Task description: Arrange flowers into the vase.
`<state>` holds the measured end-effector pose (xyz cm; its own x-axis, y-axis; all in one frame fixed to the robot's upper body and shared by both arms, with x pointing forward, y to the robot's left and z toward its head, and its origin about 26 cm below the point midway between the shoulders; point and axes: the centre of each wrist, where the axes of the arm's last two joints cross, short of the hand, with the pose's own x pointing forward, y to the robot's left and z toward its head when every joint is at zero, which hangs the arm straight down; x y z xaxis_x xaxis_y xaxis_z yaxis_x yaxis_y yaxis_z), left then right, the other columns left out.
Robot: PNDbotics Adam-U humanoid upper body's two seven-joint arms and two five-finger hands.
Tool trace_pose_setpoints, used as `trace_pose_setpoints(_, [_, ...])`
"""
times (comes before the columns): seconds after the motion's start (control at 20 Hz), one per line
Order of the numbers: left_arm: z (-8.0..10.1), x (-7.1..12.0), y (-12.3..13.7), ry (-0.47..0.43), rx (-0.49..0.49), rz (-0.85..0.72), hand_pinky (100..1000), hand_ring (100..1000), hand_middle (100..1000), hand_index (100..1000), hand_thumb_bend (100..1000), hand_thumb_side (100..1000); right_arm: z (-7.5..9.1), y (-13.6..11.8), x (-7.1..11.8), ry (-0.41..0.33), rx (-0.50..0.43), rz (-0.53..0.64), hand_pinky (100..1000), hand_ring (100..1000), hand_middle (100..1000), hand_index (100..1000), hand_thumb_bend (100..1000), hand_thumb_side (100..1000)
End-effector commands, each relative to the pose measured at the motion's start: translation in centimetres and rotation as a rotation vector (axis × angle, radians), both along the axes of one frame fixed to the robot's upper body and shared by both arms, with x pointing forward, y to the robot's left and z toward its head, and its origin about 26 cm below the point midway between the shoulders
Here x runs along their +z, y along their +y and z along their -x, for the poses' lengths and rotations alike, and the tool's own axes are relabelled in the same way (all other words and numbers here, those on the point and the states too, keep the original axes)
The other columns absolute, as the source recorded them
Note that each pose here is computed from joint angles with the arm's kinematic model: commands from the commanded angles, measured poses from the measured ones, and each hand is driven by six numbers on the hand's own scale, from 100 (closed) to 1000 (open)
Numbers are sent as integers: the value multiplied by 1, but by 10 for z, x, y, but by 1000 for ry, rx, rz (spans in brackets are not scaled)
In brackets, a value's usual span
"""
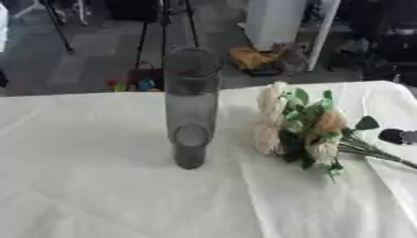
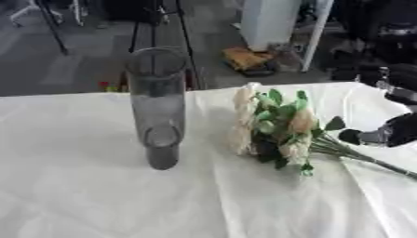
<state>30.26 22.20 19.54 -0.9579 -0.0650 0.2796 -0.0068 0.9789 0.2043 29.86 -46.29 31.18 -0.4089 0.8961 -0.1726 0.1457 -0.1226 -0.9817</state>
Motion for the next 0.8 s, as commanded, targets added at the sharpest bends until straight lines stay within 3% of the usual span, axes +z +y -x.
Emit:
trace_pose_setpoints(0.05, [1,8,1,-25,-8,-14,667,1000,927,962,156,929,0,-1,10,1,-35,41,977,1000,967,1000,489,742])
trace_pose_setpoints(0.8, [1,7,-1,-19,-17,-10,667,1000,928,962,148,936,-22,-21,-15,108,-155,-18,962,1000,951,1000,505,652])
